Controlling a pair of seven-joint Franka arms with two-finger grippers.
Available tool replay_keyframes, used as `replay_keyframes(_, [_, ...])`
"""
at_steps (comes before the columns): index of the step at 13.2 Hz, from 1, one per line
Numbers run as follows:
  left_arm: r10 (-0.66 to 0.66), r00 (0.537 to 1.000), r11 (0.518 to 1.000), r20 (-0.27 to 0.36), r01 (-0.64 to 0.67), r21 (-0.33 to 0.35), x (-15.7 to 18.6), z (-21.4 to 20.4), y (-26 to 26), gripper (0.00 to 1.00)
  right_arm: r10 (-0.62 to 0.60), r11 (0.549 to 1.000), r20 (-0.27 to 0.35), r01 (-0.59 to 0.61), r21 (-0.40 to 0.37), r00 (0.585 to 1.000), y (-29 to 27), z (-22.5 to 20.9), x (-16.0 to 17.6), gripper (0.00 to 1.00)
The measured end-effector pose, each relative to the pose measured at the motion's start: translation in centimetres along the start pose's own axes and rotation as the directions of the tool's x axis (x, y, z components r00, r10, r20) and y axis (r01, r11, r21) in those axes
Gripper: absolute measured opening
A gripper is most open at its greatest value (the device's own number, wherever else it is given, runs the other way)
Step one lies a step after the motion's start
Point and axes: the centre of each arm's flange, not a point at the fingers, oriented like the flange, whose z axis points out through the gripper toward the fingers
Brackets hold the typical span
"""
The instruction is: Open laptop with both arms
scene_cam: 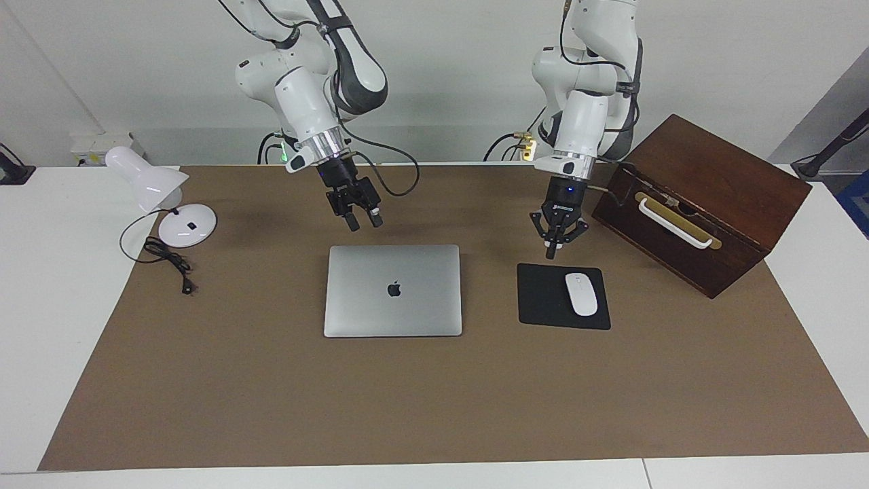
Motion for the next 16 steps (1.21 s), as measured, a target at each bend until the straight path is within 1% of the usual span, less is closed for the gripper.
replay_keyframes(2, [0.013, 1.000, 1.000, -0.003, -0.014, -0.021, -1.4, 1.0, 1.4, 0.01, 0.100, 0.995, 0.012, -0.101, 0.015, 0.995, -0.2, 0.2, -0.6, 1.00])
replay_keyframes(4, [0.030, 1.000, 0.999, 0.002, -0.030, -0.039, -2.0, 1.4, 2.6, 0.01, 0.190, 0.981, 0.027, -0.191, 0.028, 0.981, -0.3, 0.2, -1.4, 1.00])
replay_keyframes(6, [0.050, 0.999, 0.997, 0.006, -0.050, -0.059, -2.3, 1.5, 3.9, 0.01, 0.249, 0.968, 0.033, -0.250, 0.029, 0.968, 0.0, 0.2, -1.8, 1.00])
replay_keyframes(9, [0.087, 0.996, 0.992, 0.017, -0.085, -0.095, -3.1, 1.6, 6.2, 0.01, 0.250, 0.968, 0.033, -0.251, 0.007, 0.968, 0.7, 0.9, -2.1, 1.00])
replay_keyframes(13, [0.146, 0.988, 0.981, 0.058, -0.136, -0.141, -5.0, 3.0, 9.5, 0.01, 0.165, 0.985, 0.006, -0.165, -0.059, 0.986, 2.6, 2.8, -2.6, 1.00])
replay_keyframes(16, [0.171, 0.983, 0.974, 0.064, -0.159, -0.162, -5.2, 4.3, 11.2, 0.01, 0.156, 0.986, 0.007, -0.155, -0.067, 0.988, 2.8, 3.1, -2.6, 1.00])
